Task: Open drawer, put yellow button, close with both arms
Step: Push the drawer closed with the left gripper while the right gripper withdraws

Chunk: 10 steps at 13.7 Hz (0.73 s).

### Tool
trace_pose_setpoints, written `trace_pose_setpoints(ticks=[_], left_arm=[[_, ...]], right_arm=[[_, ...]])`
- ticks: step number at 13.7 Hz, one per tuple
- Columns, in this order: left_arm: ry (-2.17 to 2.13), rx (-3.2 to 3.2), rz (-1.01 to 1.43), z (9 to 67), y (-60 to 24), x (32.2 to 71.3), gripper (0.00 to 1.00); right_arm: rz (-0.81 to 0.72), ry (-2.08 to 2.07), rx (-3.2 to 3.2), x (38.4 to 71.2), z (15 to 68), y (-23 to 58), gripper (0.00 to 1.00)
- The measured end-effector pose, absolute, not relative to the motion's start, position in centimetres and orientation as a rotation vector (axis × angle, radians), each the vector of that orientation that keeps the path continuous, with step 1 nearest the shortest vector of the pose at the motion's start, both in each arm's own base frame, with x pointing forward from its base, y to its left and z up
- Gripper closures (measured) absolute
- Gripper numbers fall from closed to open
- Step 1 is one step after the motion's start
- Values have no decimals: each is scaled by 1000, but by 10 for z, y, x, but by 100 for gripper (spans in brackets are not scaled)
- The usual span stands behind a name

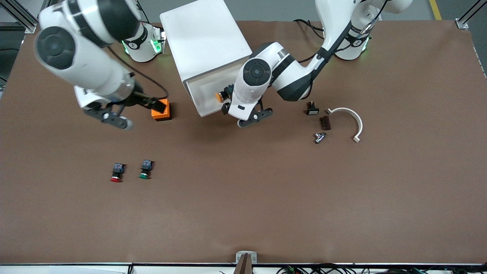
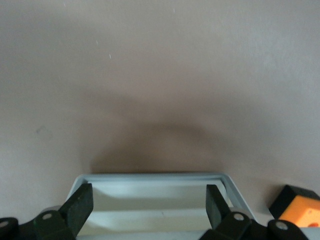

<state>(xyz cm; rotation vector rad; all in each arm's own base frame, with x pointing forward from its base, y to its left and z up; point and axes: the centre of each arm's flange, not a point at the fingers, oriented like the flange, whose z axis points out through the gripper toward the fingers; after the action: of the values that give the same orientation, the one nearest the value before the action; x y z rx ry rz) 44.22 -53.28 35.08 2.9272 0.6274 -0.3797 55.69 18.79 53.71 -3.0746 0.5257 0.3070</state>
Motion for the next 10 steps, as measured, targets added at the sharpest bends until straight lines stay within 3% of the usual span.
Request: trace_pose_setpoints(ticks=[5, 10], left_arm=[[603, 2941, -417, 348, -556, 408, 0], [625, 2966, -439, 343, -581, 367, 0]], right_arm=[[322, 298, -3076, 580, 534, 75, 0], [346, 171, -3083, 580, 526, -40, 0]])
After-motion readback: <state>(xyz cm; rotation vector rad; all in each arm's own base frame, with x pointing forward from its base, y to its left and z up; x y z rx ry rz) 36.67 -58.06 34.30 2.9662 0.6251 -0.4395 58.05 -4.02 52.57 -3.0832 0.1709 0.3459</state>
